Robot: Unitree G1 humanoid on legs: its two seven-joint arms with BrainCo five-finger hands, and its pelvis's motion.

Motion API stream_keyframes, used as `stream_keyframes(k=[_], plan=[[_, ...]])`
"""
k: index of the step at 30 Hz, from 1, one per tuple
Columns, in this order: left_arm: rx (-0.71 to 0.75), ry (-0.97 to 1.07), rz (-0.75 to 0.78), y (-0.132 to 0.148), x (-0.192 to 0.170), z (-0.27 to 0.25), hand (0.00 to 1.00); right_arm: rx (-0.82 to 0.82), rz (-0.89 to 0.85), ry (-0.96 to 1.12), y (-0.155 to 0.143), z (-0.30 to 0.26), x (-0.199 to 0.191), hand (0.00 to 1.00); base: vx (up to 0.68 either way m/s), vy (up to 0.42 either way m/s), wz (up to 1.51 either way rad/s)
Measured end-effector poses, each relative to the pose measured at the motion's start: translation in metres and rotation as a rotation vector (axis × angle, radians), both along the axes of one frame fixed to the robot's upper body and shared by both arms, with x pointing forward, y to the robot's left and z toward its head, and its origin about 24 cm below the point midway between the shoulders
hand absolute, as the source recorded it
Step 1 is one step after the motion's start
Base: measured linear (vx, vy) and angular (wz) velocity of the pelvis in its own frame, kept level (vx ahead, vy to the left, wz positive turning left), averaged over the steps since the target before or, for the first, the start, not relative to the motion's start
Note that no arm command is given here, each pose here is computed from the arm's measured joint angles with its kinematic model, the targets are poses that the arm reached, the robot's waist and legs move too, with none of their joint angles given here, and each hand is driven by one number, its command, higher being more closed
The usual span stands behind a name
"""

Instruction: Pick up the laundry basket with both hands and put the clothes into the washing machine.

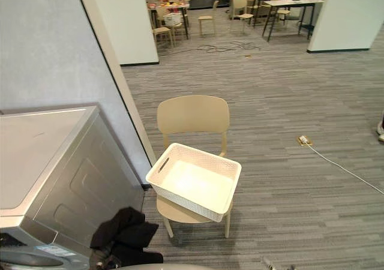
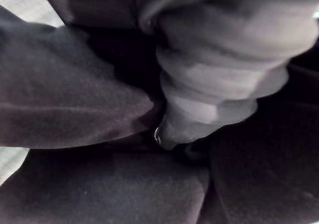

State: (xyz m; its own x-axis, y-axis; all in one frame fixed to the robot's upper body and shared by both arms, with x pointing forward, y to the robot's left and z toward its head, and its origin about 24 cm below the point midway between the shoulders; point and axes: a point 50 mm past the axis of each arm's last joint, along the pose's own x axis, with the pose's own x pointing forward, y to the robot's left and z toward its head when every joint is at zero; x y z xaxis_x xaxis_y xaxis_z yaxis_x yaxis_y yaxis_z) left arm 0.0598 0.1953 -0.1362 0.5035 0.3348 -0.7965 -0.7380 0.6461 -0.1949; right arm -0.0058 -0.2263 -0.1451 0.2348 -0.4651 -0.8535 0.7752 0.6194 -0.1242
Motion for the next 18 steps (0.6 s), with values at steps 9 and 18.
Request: stream_keyframes(k=[9, 18], plan=[[-0.017, -0.022, -0.029, -0.004, 0.023, -0.002, 1.0, 0.087, 0.001, 0.026, 0.012, -0.015, 0.02, 0.0, 0.0, -0.025, 0.19], [0.032, -0.234, -0.19, -0.017, 0.087, 0.029, 1.0, 0.042, 0.186, -0.104, 0.003, -0.006, 0.098, 0.0, -0.04, -0.075, 1.05]])
